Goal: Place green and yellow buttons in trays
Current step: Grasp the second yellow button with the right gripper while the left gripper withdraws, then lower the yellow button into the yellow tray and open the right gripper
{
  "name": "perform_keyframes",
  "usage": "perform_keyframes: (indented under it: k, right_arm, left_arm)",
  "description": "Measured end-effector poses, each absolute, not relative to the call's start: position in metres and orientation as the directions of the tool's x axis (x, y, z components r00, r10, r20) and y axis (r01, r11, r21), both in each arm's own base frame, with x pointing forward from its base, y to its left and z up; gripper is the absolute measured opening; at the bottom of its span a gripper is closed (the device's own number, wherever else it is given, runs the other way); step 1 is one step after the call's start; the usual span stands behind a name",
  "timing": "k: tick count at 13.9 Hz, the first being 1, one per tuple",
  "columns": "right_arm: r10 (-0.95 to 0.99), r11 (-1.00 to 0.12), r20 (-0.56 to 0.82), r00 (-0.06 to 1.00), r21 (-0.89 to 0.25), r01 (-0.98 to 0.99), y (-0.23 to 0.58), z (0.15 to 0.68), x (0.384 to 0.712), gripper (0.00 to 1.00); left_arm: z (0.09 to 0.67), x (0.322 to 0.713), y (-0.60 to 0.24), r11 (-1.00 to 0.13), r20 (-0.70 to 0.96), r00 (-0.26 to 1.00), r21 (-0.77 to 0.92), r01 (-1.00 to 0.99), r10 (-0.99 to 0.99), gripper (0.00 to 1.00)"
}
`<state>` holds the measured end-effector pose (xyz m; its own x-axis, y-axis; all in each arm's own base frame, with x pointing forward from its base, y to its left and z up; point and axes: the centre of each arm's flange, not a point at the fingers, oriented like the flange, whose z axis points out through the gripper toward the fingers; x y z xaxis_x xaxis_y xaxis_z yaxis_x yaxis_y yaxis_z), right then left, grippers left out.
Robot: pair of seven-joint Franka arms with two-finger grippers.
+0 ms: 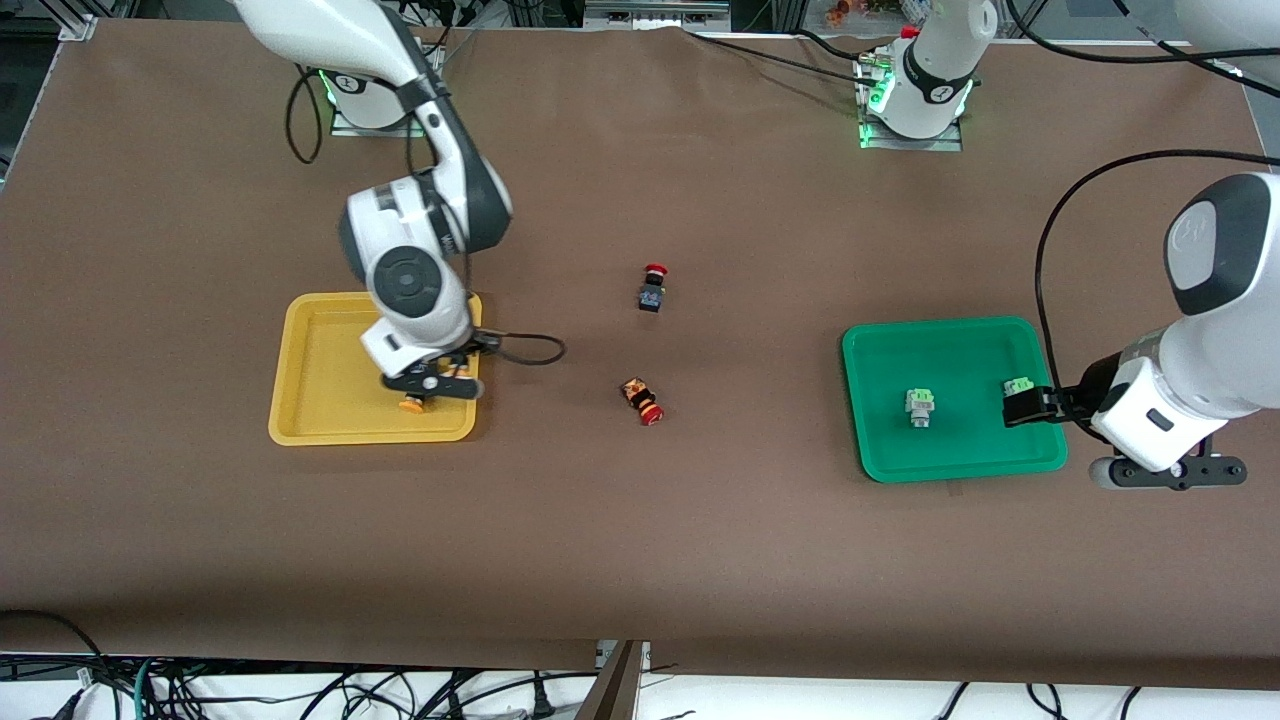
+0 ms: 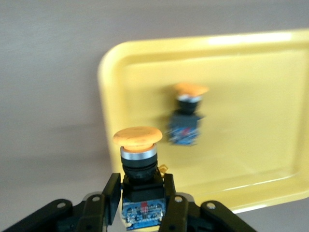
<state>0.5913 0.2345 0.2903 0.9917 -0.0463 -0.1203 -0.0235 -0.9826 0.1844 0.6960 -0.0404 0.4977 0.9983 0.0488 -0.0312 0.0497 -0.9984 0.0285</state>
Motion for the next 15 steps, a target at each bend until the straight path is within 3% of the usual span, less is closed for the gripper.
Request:
perform_keyframes:
  k: [5, 7, 8, 12, 15]
  right_arm:
    - [0.031, -0.975, -0.146, 0.989, 0.212, 0.062, 0.128, 0.263, 0.604, 0.41]
    - [0.032, -0.975, -0.141, 0.99, 0.211, 0.061, 0.125, 0.258, 0.603, 0.53]
    - [0.038, -0.976, -0.132, 0.991, 0.206, 0.065, 0.129, 0.264, 0.604, 0.64]
    - [0.064, -0.983, -0.088, 0.994, 0.165, 0.078, 0.154, 0.333, 0.614, 1.0]
    - [0.06, -0.99, -0.049, 0.997, 0.122, 0.065, 0.166, 0.411, 0.613, 1.0]
  left_arm:
    - [0.563, 0.638, -0.045, -0.998, -0.011, 0.998, 0.014, 0.067, 0.066, 1.0]
    - [0.579, 0.604, -0.034, -0.994, -0.028, 0.994, 0.017, 0.107, 0.106, 1.0]
    - [0.581, 0.589, -0.028, -0.992, -0.046, 0.991, 0.025, 0.125, 0.124, 1.0]
    - [0.567, 0.564, -0.027, -0.993, -0.093, 0.99, 0.024, 0.113, 0.11, 1.0]
    - [0.555, 0.567, -0.025, -0.994, -0.113, 0.989, 0.023, 0.103, 0.1, 1.0]
